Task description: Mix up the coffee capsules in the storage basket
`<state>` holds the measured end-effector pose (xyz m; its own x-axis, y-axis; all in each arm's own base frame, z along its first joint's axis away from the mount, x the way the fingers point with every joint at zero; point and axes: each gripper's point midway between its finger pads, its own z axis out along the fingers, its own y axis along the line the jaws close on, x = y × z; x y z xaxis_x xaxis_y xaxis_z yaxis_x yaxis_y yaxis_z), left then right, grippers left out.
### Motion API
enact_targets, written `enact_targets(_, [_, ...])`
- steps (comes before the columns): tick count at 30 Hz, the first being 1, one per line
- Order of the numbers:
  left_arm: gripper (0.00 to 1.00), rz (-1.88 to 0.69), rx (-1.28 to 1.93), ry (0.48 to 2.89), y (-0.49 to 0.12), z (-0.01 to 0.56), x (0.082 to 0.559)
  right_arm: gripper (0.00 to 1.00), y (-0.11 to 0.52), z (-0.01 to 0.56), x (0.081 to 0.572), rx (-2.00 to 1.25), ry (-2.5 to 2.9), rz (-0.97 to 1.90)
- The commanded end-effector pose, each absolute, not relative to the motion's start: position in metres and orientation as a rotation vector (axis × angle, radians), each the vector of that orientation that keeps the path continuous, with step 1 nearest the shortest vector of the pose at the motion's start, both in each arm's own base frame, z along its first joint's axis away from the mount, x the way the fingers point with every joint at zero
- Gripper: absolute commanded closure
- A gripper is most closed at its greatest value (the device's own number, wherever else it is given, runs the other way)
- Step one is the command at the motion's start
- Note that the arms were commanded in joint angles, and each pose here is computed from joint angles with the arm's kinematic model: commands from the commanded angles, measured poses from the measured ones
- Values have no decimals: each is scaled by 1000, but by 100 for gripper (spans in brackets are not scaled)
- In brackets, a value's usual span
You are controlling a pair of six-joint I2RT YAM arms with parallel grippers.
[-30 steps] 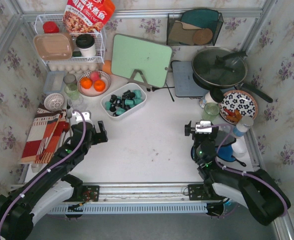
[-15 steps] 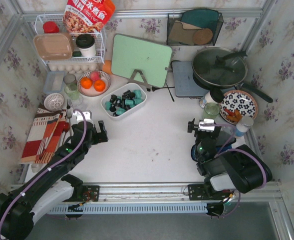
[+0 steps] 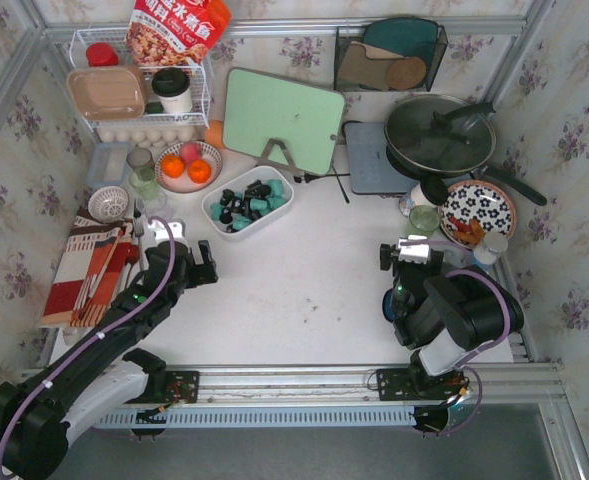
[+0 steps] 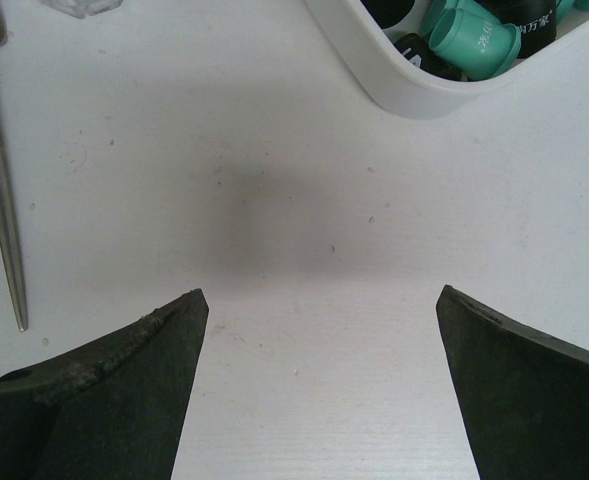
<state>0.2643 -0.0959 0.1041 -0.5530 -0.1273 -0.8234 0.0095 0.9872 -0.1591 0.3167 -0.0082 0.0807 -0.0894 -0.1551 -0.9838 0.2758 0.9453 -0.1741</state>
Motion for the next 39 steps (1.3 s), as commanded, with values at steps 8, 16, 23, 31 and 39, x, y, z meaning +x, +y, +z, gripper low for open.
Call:
enact_targets(8, [1,-202,-73,2164,-105,103,272,0,4,122,355,104,1478,-51])
enact_targets(16, [1,-202,-36,2085,-102,115,274,0,-3,115,370,136,1533,-52])
enact_targets(23, [1,-166,-78,1877,-79,132,269,0,-3,110,375,143,1569,-50])
enact_targets(31, [1,-85,-33,1691,-67,166,280,0,-3,111,375,142,1567,-50])
enact_targets(39, [1,232,-65,1856,-35,151,297,0,-3,110,375,143,1567,-51])
